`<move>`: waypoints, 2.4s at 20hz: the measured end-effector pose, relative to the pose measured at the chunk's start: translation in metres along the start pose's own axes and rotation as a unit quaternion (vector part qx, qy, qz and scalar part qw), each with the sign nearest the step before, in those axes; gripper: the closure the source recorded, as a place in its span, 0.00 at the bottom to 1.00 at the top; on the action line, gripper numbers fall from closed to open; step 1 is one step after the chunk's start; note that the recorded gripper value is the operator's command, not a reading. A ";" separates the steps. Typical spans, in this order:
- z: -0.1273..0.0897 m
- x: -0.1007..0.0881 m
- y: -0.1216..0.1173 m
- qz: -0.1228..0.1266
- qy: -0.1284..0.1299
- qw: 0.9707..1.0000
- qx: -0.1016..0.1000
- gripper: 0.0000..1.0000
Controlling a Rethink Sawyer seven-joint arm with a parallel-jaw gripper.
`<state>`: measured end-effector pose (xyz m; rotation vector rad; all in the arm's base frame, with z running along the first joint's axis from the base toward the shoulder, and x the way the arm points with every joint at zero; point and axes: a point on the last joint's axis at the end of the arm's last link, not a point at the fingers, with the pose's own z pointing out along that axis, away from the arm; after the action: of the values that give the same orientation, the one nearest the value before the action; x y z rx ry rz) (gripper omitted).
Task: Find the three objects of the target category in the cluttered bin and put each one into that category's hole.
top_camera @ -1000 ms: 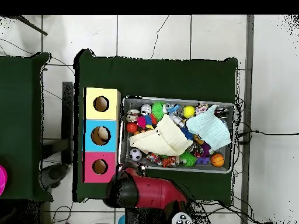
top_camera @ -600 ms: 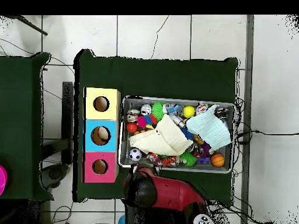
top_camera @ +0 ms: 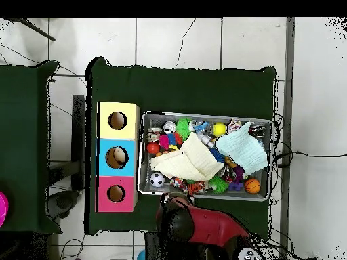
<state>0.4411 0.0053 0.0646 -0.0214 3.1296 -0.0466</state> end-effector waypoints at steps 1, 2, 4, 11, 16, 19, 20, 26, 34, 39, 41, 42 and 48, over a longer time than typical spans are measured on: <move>0.001 0.000 0.001 -0.001 0.001 1.000 0.000 0.00; 0.003 -0.001 0.002 -0.002 0.002 1.000 -0.001 0.00; 0.005 -0.003 0.002 -0.003 0.001 1.000 -0.001 0.00; 0.010 -0.018 -0.005 0.000 -0.008 1.000 -0.001 0.00; 0.011 -0.024 -0.007 0.001 -0.011 1.000 -0.007 0.00; 0.011 -0.025 -0.007 -0.001 -0.010 1.000 -0.011 0.00; 0.011 -0.024 -0.008 -0.002 -0.008 1.000 -0.013 0.00; 0.013 -0.021 -0.015 -0.020 -0.008 1.000 -0.019 0.00; 0.030 -0.023 -0.019 -0.037 -0.005 0.999 -0.024 0.00; 0.044 -0.040 -0.024 -0.036 -0.011 0.999 -0.023 0.00; 0.050 -0.049 -0.028 -0.035 -0.016 0.999 -0.021 0.00; 0.052 -0.052 -0.029 -0.035 -0.018 0.999 -0.020 0.00; 0.058 -0.064 -0.045 -0.022 -0.023 0.999 -0.019 0.00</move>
<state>0.5064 -0.0409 0.0088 -0.0899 3.0827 0.0118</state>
